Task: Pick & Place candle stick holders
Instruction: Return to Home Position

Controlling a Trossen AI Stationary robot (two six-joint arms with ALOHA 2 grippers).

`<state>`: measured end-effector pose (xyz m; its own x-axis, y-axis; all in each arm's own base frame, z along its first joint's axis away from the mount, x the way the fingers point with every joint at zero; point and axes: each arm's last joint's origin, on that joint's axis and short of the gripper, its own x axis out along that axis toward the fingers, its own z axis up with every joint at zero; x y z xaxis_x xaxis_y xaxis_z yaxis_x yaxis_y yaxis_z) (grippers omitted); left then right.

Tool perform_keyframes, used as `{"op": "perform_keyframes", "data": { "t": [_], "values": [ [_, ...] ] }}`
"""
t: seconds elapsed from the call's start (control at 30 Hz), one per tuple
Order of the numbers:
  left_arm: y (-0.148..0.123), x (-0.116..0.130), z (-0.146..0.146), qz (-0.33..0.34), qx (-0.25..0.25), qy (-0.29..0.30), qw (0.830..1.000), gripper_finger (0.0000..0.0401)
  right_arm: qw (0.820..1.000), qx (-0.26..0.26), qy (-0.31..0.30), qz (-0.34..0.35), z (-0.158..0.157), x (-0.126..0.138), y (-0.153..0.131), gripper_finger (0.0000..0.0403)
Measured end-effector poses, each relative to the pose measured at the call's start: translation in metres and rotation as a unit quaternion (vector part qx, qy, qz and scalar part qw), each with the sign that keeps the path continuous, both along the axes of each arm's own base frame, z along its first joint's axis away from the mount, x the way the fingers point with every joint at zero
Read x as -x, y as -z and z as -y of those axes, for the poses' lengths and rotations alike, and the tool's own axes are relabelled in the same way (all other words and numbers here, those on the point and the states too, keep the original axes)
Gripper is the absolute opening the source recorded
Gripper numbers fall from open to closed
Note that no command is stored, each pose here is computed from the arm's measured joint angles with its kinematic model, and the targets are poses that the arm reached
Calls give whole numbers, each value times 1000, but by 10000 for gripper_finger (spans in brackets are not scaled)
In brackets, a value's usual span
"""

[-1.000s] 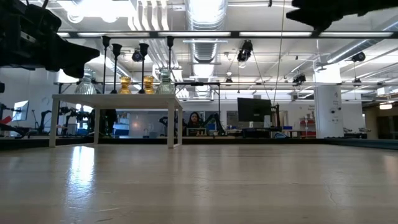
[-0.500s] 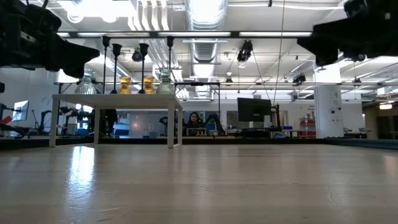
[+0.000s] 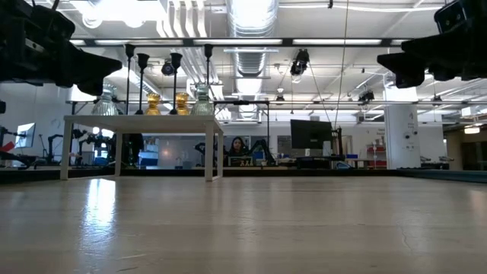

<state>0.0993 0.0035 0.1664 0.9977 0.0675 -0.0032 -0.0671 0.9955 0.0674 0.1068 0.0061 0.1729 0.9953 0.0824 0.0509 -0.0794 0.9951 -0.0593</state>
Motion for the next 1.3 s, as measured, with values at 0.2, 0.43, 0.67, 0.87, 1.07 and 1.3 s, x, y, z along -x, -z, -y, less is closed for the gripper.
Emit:
{"op": "perform_keyframes", "data": {
  "t": [0.2, 0.43, 0.67, 0.87, 1.07, 1.3],
  "values": [
    [0, 0, 0, 0, 0, 0, 1000, 14, 1000, 16, 1, -14, 0, 4, 4, 265],
    [0, 0, 0, 0, 0, 0, 1000, 14, 1000, -16, 6, -11, 1, 10, 4, 265],
    [0, 0, 0, 0, 0, 0, 1000, 14, 1000, 3, 7, -16, 1, 10, 5, 265],
    [0, 0, 0, 0, 0, 0, 1000, 14, 1000, 2, 7, -24, 1, 9, 7, 265],
    [0, 0, 0, 0, 0, -1, 1000, 14, 1000, 2, 7, -26, 1, 8, 7, 265],
    [0, 0, 0, 0, 0, 0, 1000, 14, 1000, 2, 7, -26, 1, 8, 7, 265]
  ]
}}
